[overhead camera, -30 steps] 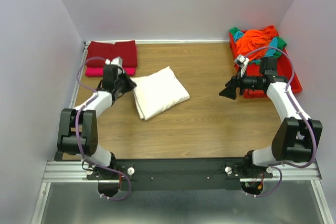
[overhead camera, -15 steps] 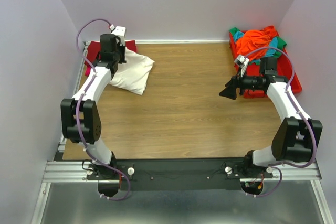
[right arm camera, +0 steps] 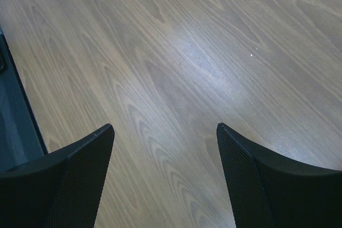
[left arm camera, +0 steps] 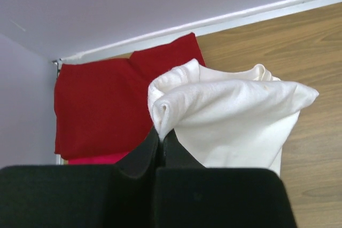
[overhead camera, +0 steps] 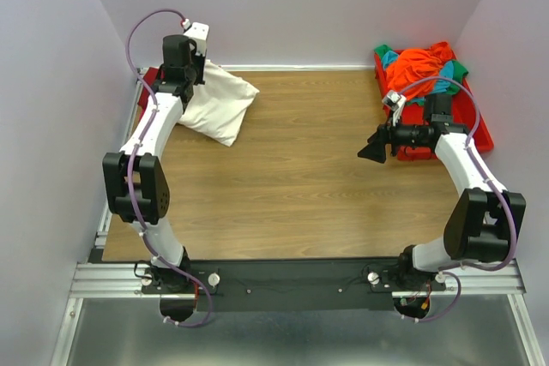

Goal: Fold and stack the t-shirts
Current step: Neatly place the folded tshirt to the corner

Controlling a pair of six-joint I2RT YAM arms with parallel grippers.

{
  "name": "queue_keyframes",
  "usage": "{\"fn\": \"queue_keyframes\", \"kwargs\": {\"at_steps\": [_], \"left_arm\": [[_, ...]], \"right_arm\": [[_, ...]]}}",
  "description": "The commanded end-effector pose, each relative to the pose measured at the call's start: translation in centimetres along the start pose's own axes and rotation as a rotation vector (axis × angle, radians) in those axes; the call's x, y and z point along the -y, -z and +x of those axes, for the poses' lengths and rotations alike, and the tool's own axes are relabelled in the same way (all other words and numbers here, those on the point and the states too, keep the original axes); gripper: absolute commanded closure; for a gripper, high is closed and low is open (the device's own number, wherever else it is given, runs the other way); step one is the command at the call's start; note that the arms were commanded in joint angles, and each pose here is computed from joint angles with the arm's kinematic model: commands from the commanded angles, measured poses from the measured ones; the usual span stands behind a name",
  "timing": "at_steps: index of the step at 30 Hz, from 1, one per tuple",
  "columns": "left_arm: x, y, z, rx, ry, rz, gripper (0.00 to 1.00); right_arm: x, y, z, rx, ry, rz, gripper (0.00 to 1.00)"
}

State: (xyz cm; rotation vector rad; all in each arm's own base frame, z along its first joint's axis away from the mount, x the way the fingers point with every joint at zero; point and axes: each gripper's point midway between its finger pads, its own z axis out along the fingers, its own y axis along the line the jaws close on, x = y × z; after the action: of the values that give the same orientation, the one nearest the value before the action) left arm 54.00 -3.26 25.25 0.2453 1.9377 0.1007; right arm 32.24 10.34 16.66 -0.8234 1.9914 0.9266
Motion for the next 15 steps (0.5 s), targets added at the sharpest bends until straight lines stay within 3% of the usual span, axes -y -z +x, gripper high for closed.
{"fn": "queue_keyframes", "kwargs": {"at_steps": [1, 15], "left_arm": [[-0.6, -0.2, -3.5, 0.085, -0.011, -0.017, 1.00], [-2.5, 0.4, -7.9, 0.162, -0.026, -0.083, 1.00]], "right_arm": [[0.3, 0.1, -0.3, 0.003, 0.002, -0.002, 0.16], [0.5, 0.0, 0.0, -0.005, -0.004, -0.003, 0.16]]}}
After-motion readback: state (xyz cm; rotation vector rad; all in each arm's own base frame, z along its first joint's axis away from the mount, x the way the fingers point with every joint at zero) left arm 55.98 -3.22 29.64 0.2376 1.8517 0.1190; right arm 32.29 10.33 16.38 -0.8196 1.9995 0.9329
